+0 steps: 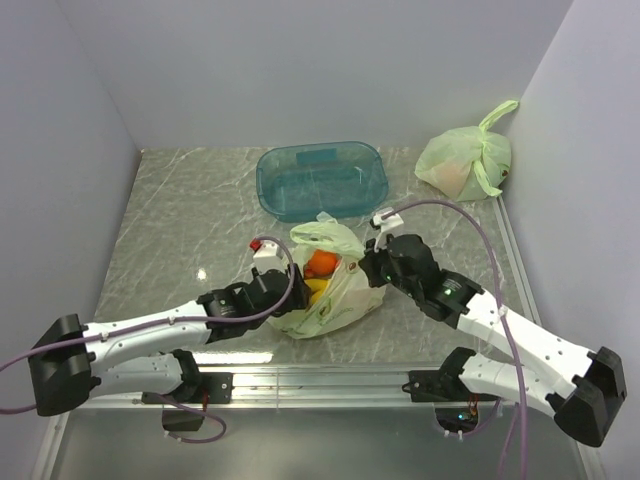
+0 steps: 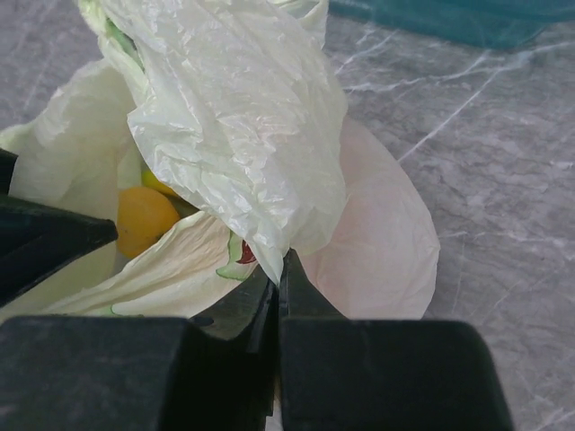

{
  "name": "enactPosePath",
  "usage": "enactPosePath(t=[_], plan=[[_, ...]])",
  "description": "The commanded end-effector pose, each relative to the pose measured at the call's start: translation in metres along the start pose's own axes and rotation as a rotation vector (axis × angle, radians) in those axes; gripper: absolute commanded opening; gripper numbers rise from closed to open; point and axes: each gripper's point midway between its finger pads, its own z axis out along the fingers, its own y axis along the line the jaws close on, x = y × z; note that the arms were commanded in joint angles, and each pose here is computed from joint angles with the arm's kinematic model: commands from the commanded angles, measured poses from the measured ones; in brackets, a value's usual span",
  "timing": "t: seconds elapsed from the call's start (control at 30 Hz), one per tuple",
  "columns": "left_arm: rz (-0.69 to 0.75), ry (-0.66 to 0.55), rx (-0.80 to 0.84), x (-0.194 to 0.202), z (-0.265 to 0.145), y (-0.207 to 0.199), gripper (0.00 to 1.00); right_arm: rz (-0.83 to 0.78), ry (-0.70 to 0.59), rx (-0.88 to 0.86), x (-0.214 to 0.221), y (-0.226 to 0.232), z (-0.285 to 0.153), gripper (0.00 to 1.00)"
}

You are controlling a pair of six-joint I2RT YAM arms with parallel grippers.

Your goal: Untie the knot of the plastic bag and take out the fruit

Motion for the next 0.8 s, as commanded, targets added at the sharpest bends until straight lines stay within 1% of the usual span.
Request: enactPosePath(t=[0.0,0.03,0.07,0.1,0.13,0.17,0.2,0.23,0.27,0.3,0.33,0.37,0.4,0.43,0.47,0.5,0.53,0.57,0.6,0.63,0.67,0.7,0.77], plan=[[-0.074,-0.070,-0.001,-0.023,0.008,-0.012,0.56,0.051,-0.102,0.014,-0.013,-0.003,-0.004,0.00],[-0.088,-0.078,-0.030,-0.026,0.011,-0.004,0.50,0.062,-0.107,0.026,-0.010,-0.006,-0.005,0.00],[-0.095,-0.090,-0.071,-0.027,0.013,0.005,0.42,0.104,-0.135,0.037,-0.012,-0.009,-0.010,0.00],[-0.112,-0.090,-0.115,-0.026,0.014,0.018,0.19,0.133,-0.124,0.091,0.003,-0.024,-0.008,0.00],[-0.135,-0.111,-0.147,-0.033,0.014,0.029,0.08,0.169,-0.128,0.107,0.009,-0.031,-0.009,0.00],[-0.150,-0.127,-0.168,-0.036,0.013,0.037,0.00,0.251,-0.155,0.110,0.011,-0.035,-0.014,0.00],[-0.172,-0.137,-0.179,-0.040,0.011,0.044,0.01,0.301,-0.129,0.140,0.031,-0.047,-0.012,0.00],[-0.204,-0.160,-0.191,-0.046,0.008,0.056,0.01,0.370,-0.123,0.178,0.040,-0.062,-0.014,0.00],[-0.220,-0.161,-0.182,-0.047,0.007,0.059,0.01,0.458,-0.148,0.190,0.043,-0.070,-0.019,0.00],[-0.234,-0.168,-0.178,-0.050,0.005,0.063,0.01,0.495,-0.127,0.209,0.060,-0.077,-0.018,0.00],[-0.243,-0.172,-0.186,-0.049,0.005,0.071,0.01,0.532,-0.135,0.233,0.064,-0.085,-0.020,0.00],[-0.258,-0.186,-0.157,-0.055,0.002,0.067,0.00,0.559,-0.142,0.223,0.066,-0.084,-0.023,0.00],[-0.251,-0.175,-0.140,-0.053,0.001,0.066,0.00,0.565,-0.137,0.228,0.069,-0.085,-0.023,0.00],[-0.247,-0.169,-0.128,-0.052,0.001,0.064,0.01,0.563,-0.139,0.222,0.069,-0.084,-0.025,0.02],[-0.247,-0.173,-0.097,-0.055,0.001,0.057,0.01,0.535,-0.129,0.200,0.068,-0.080,-0.026,0.12],[-0.232,-0.147,-0.069,-0.051,0.001,0.052,0.01,0.512,-0.141,0.167,0.057,-0.075,-0.030,0.21],[-0.228,-0.141,-0.057,-0.051,0.001,0.049,0.00,0.483,-0.140,0.142,0.052,-0.070,-0.033,0.38],[-0.226,-0.136,-0.044,-0.052,0.002,0.045,0.01,0.421,-0.132,0.113,0.046,-0.065,-0.035,0.46],[-0.220,-0.129,-0.037,-0.051,0.001,0.043,0.01,0.380,-0.164,0.069,0.023,-0.055,-0.044,0.51],[-0.215,-0.120,-0.028,-0.052,0.001,0.040,0.00,0.343,-0.151,0.058,0.017,-0.051,-0.049,0.59],[-0.212,-0.121,-0.024,-0.055,0.001,0.037,0.01,0.280,-0.132,0.053,0.011,-0.049,-0.051,0.61],[-0.205,-0.118,-0.021,-0.057,-0.001,0.034,0.01,0.240,-0.171,0.016,-0.017,-0.037,-0.062,0.63],[-0.195,-0.113,-0.029,-0.059,-0.001,0.033,0.01,0.166,-0.109,0.008,-0.025,-0.027,-0.063,0.64]])
